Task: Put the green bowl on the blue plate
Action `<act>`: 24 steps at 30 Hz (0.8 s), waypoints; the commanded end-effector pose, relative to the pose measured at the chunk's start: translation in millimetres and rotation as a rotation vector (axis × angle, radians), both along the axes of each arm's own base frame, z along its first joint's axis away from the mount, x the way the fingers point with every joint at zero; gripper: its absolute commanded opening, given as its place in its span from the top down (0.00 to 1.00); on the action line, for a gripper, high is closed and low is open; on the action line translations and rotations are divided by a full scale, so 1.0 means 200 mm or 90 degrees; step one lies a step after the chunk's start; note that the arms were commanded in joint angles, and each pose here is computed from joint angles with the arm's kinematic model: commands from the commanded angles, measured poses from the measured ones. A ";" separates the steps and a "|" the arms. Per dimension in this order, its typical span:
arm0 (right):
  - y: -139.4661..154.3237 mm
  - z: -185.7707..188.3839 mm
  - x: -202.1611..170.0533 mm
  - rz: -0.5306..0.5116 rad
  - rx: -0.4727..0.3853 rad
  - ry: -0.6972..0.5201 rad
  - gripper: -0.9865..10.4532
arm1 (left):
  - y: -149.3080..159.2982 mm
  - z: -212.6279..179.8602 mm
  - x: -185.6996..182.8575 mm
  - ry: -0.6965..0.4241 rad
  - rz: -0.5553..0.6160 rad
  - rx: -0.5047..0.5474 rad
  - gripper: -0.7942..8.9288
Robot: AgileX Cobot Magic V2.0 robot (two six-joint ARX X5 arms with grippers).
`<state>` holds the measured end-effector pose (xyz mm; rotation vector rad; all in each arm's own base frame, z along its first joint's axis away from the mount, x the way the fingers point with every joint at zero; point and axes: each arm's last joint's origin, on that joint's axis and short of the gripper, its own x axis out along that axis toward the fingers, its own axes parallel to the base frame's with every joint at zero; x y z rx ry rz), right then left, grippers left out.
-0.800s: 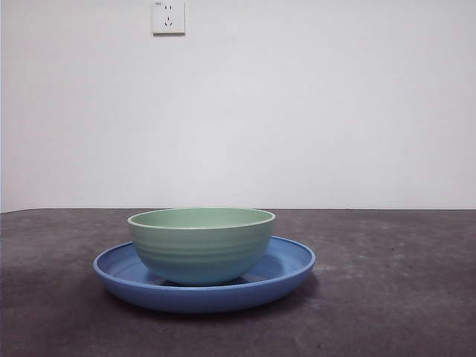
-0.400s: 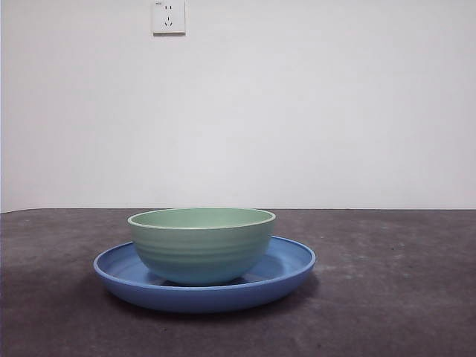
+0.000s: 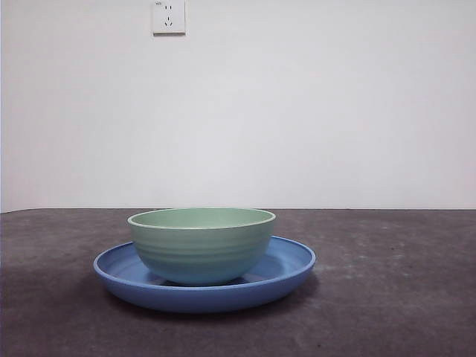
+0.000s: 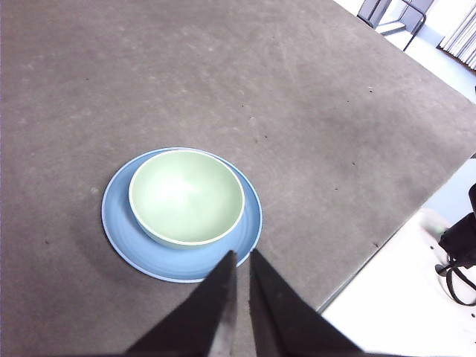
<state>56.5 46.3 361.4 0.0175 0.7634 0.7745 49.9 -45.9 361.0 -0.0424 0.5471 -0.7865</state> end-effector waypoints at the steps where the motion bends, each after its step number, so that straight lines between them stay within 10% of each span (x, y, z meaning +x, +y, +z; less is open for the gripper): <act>1: 0.00 0.02 0.00 0.008 0.004 -0.012 0.89 | 0.00 0.02 0.00 -0.011 -0.007 -0.007 0.89; 9: 0.00 0.02 0.00 0.008 0.004 -0.012 0.89 | 0.03 0.02 0.01 -0.021 0.049 -0.006 0.89; 24: 0.00 0.02 0.00 0.008 0.004 -0.012 0.89 | 0.14 -0.42 0.14 -0.249 0.272 0.019 0.89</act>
